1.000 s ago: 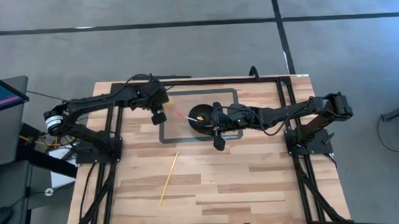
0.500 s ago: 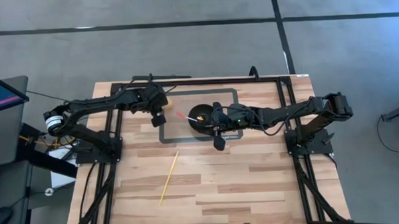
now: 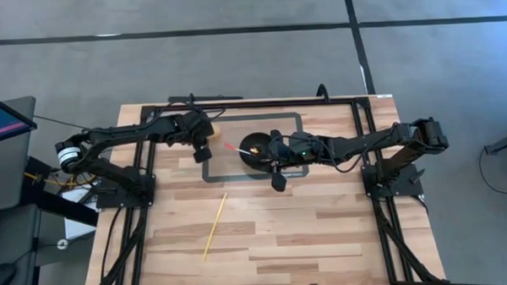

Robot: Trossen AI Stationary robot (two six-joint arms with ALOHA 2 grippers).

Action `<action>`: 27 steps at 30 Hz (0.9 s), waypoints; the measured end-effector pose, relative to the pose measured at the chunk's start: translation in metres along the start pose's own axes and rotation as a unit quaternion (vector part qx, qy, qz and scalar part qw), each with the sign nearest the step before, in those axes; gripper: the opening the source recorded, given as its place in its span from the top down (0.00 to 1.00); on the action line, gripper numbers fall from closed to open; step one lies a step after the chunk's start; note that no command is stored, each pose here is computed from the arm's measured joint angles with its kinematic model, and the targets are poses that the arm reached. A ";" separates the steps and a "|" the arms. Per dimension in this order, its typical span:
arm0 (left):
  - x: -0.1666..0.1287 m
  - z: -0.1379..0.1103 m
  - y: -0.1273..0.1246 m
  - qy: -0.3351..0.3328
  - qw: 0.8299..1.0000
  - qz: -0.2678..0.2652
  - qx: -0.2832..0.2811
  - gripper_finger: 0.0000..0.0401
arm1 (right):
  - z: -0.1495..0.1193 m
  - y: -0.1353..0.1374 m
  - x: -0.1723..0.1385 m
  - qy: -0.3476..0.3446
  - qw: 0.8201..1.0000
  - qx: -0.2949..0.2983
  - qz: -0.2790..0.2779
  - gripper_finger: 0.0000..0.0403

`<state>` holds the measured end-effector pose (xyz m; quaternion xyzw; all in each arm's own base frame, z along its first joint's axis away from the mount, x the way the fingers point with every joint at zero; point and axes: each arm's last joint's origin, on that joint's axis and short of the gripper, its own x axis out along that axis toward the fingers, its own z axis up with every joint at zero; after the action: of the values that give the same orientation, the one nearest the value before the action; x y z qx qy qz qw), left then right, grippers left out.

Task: Pick & Place Utensil
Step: Put the yellow cup on the transparent silicone mat to the top right of the black bowl

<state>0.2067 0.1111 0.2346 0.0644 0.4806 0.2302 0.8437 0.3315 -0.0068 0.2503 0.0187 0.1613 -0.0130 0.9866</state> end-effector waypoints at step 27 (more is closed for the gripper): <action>0.000 0.015 0.017 -0.085 0.995 0.050 0.002 0.81 | 0.000 0.000 0.000 0.000 1.000 0.000 0.000 0.68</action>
<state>0.2137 0.1278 0.2481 0.1093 0.4038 0.2648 0.8689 0.3315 -0.0068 0.2503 0.0186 0.1613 -0.0131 0.9866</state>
